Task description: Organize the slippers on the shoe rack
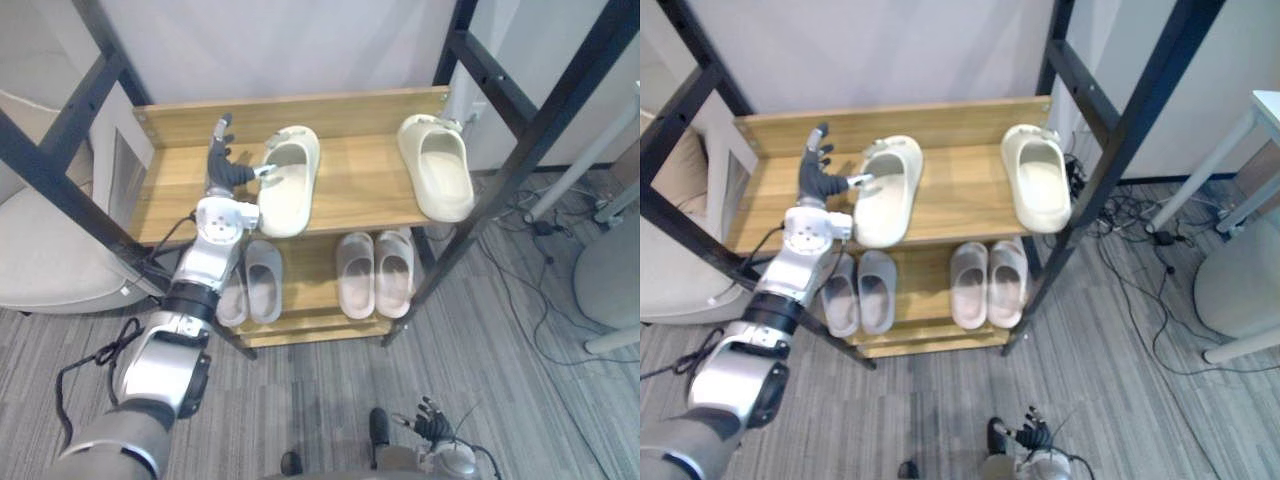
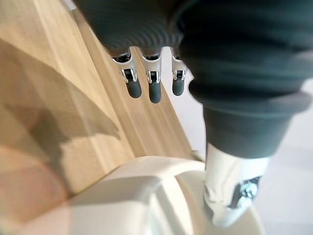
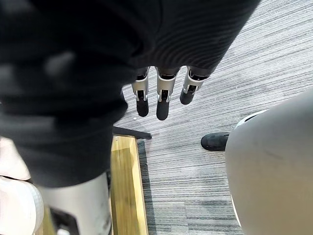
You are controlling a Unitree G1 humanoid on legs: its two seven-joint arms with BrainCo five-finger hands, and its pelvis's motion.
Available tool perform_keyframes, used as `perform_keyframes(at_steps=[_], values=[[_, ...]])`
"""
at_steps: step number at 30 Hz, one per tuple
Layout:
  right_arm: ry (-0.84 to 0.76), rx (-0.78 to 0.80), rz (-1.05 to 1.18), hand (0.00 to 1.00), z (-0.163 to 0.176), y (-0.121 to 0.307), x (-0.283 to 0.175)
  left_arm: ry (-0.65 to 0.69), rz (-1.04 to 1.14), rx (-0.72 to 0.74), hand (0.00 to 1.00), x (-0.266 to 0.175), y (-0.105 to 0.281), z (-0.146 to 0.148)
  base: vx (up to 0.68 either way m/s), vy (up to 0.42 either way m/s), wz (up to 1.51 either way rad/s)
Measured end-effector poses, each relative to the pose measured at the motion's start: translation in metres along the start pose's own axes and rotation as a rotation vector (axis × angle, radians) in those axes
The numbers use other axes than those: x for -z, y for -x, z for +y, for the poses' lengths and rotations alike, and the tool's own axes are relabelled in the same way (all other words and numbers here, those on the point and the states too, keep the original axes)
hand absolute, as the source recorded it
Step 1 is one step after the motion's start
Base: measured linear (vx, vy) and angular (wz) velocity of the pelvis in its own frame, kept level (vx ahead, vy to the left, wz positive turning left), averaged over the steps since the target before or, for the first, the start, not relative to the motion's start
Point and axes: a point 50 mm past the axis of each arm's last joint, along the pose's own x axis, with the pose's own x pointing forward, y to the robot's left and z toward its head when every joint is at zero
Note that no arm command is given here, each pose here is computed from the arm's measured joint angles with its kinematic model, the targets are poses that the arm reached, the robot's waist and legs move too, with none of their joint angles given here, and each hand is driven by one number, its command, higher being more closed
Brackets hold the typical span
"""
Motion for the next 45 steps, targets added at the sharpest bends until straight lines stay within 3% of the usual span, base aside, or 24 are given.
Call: perform_keyframes(at_steps=[11,12,28,45], values=[[-0.034,0.021,-0.030,0.00,-0.003,0.000,-0.006,-0.054,-0.024,-0.012,0.00,-0.019,-0.017,0.003,-0.01,-0.017,-0.07],[-0.034,0.021,-0.031,0.00,-0.003,0.000,-0.006,-0.056,-0.028,-0.011,1.00,-0.021,-0.018,0.003,0.00,-0.027,-0.08],[-0.050,0.023,-0.060,0.00,-0.001,0.003,-0.009,-0.051,-0.087,0.005,1.00,-0.050,-0.026,-0.009,-0.02,-0.016,-0.08],[-0.053,0.025,-0.046,0.00,-0.001,0.002,-0.006,-0.071,-0.055,0.035,1.00,-0.035,-0.019,-0.016,0.00,-0.012,0.06]])
